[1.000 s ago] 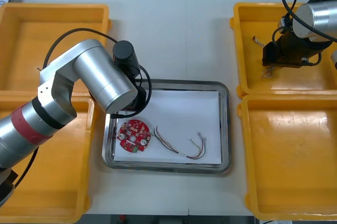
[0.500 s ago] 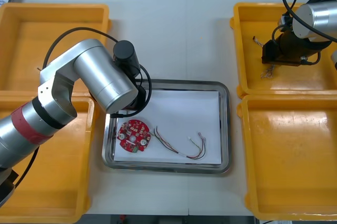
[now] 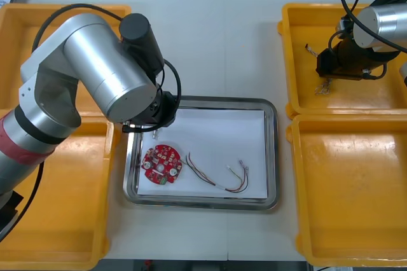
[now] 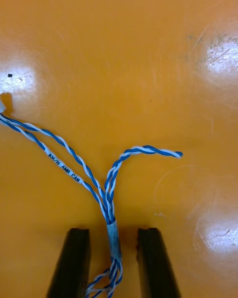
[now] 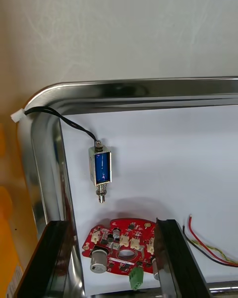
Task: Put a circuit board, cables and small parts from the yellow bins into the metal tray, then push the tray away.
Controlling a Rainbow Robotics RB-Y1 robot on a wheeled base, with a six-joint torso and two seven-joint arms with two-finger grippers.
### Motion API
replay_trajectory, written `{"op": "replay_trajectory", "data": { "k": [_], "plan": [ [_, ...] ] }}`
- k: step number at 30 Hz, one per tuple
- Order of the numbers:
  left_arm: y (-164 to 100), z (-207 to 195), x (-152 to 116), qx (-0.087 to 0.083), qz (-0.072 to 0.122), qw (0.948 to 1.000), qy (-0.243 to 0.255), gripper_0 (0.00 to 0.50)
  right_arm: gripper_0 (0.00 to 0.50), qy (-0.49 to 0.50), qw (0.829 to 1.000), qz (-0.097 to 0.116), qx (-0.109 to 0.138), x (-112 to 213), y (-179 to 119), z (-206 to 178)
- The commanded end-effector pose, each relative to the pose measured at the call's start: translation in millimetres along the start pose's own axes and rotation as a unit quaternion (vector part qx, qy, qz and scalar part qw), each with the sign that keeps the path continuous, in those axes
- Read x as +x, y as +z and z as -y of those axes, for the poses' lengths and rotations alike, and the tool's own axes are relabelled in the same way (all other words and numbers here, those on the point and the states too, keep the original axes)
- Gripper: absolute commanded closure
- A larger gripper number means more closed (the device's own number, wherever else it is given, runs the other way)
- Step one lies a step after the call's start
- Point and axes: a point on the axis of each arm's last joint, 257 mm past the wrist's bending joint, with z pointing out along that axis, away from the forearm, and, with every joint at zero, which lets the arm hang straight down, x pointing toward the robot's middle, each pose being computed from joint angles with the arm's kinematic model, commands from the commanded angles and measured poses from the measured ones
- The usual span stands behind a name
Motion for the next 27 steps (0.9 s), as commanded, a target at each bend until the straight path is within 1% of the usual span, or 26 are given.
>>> {"op": "replay_trajectory", "data": {
  "k": [1,2,5,9,11,12,14,15,16,18,20,23,27],
  "plan": [
    [-37.4,-10.5,-35.6,0.002,0.045,0.9982,-0.04,0.011,0.499,-0.008,1.0,0.008,-0.008,-3.3,-0.6,-5.8],
    [-43.1,-16.6,-39.9,0.0,0.047,0.998,-0.043,0.011,0.5,-0.01,1.0,0.008,-0.008,-3.6,-0.8,-4.8],
    [-55.5,-27.5,-47.8,0.002,0.044,0.9976,-0.052,0.012,0.5,-0.013,1.0,0.009,-0.007,-5.1,-2.2,-3.1],
    [-70.4,-46.8,-53.1,-0.001,0.036,0.9982,-0.047,0.012,0.5,-0.021,1.0,0.016,-0.001,-12.5,-7.8,4.9],
    [-78.2,-53.6,-59.3,0.003,0.04,0.9983,-0.041,0.011,0.5,-0.028,0.999,0.021,0.0,-19.4,-13.1,6.7],
    [-82.4,-57.6,-63.1,0.005,0.044,0.9982,-0.04,0.012,0.5,-0.032,0.999,0.027,0.0,-25.4,-17.6,7.3],
    [-85.8,-61.1,-66.1,0.006,0.047,0.9981,-0.039,0.012,0.5,-0.035,0.999,0.031,0.0,-29.9,-21.3,8.5],
    [-90.5,-68.3,-71.2,0.004,0.053,0.998,-0.035,0.011,0.5,-0.042,0.998,0.038,0.002,-36.1,-26.8,10.0],
    [-92.1,-69.3,-72.5,0.005,0.055,0.998,-0.032,0.011,0.5,-0.044,0.998,0.04,0.003,-38.1,-28.6,10.4],
    [-95.9,-79.6,-77.9,-0.001,0.06,0.9979,-0.024,0.012,0.5,-0.053,0.997,0.05,0.004,-46.6,-39.4,11.0],
    [-97.1,-87.4,-81.1,-0.003,0.059,0.998,-0.021,0.012,0.5,-0.061,0.997,0.052,0.005,-49.6,-46.9,11.2],
    [-98.0,-101.0,-86.5,-0.003,0.054,0.9984,-0.014,0.012,0.5,-0.069,0.996,0.049,0.007,-51.6,-61.5,14.4],
    [-99.9,-120.6,-94.1,-0.009,0.052,0.9986,-0.001,0.012,0.5,-0.085,0.995,0.043,0.006,-52.1,-83.1,15.6]
  ]
}}
